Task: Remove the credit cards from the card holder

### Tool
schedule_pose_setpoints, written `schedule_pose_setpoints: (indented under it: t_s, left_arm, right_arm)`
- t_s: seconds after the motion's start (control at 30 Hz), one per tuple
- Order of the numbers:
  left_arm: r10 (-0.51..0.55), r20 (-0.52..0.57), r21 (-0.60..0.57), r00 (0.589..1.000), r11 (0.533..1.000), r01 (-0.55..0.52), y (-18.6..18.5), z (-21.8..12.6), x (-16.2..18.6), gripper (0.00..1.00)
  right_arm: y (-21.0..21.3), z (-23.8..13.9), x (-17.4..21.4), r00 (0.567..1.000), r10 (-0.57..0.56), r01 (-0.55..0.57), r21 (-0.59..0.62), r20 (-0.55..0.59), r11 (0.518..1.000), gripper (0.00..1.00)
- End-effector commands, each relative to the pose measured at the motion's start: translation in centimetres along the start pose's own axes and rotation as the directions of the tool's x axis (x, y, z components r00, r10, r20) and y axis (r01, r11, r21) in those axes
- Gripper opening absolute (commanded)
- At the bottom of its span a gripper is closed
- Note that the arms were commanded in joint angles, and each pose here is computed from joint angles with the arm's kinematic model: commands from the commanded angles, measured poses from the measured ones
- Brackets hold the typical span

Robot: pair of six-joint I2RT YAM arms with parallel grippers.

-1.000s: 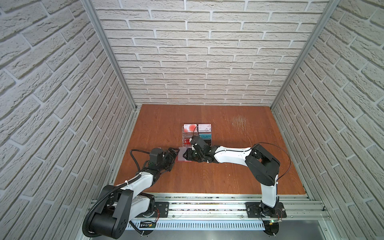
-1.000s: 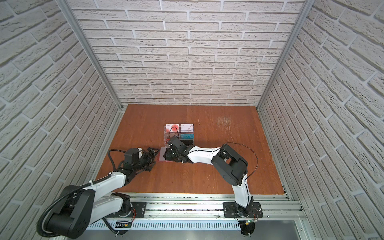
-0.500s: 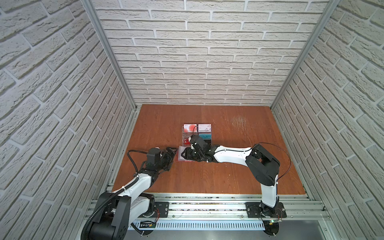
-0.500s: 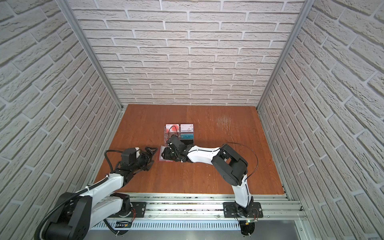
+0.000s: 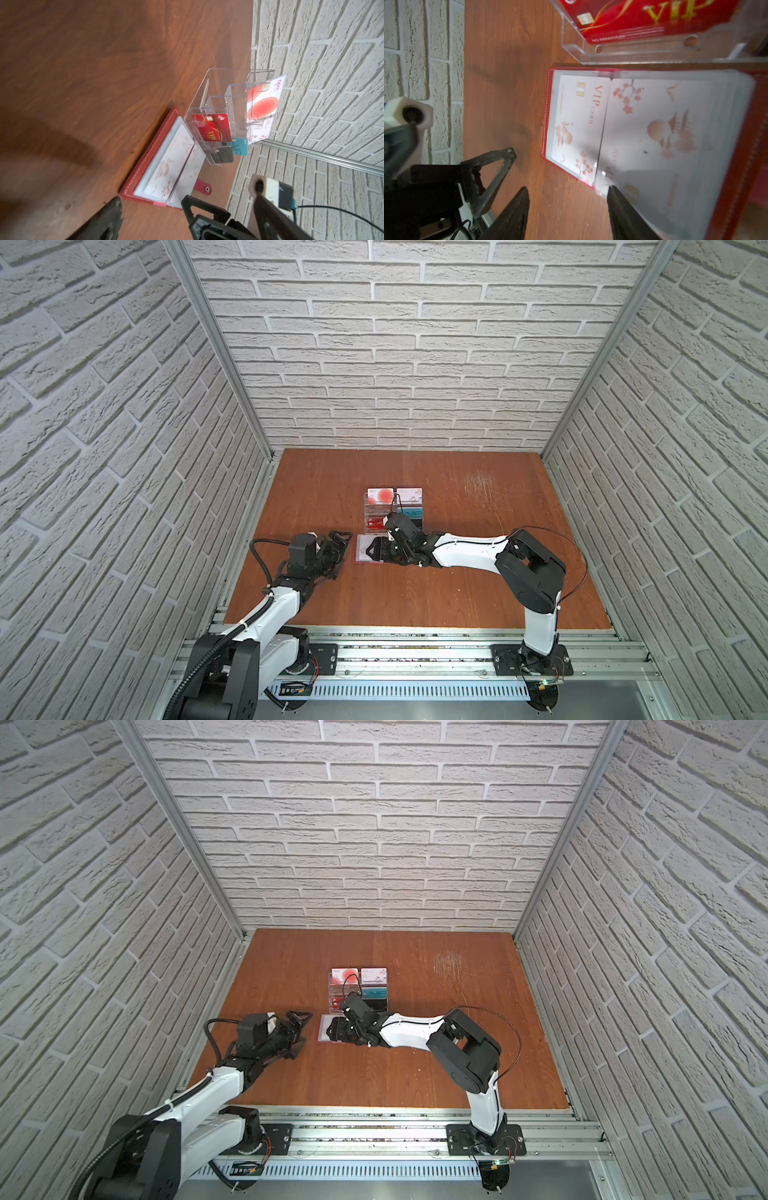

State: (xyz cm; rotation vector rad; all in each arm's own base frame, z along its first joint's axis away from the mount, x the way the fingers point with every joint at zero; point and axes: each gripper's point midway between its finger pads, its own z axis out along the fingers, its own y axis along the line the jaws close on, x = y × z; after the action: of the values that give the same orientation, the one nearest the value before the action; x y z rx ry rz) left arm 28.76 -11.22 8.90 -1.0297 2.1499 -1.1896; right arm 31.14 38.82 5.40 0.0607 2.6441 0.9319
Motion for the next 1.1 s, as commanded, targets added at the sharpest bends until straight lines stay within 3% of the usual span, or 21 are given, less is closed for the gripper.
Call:
schedule_pose_setpoints:
  t_s: [0.0,0.3,0.53,1.07]
  left_arm:
    - [0.047,0.004,0.052,0.999,0.998,-0.047,-2.6,0.4,-0.5,0.98]
    - [0.059,-0.026,0.075,0.998,0.996,-0.057,-5.2,3.6,-0.9,0.98]
    - [0.026,-0.060,0.073,0.998,0.997,-0.021,-4.0,6.6,-0.7,0.98]
    - [-0.005,-0.075,-0.025,0.997,1.000,0.003,1.5,7.0,0.9,0.98]
  right_arm:
    - [1.3,-1.2,-1.3,0.999,0.003,-0.001,-0.054,0.043,0.999,0.62]
    - [1.8,-0.5,-1.9,0.999,0.012,-0.009,-0.061,0.039,0.998,0.60]
    - [2.0,0.4,-1.9,0.999,0.025,-0.023,-0.071,0.024,0.997,0.58]
    - [0.0,2.4,-0.5,0.998,0.061,-0.061,-0.012,0.000,0.998,0.53]
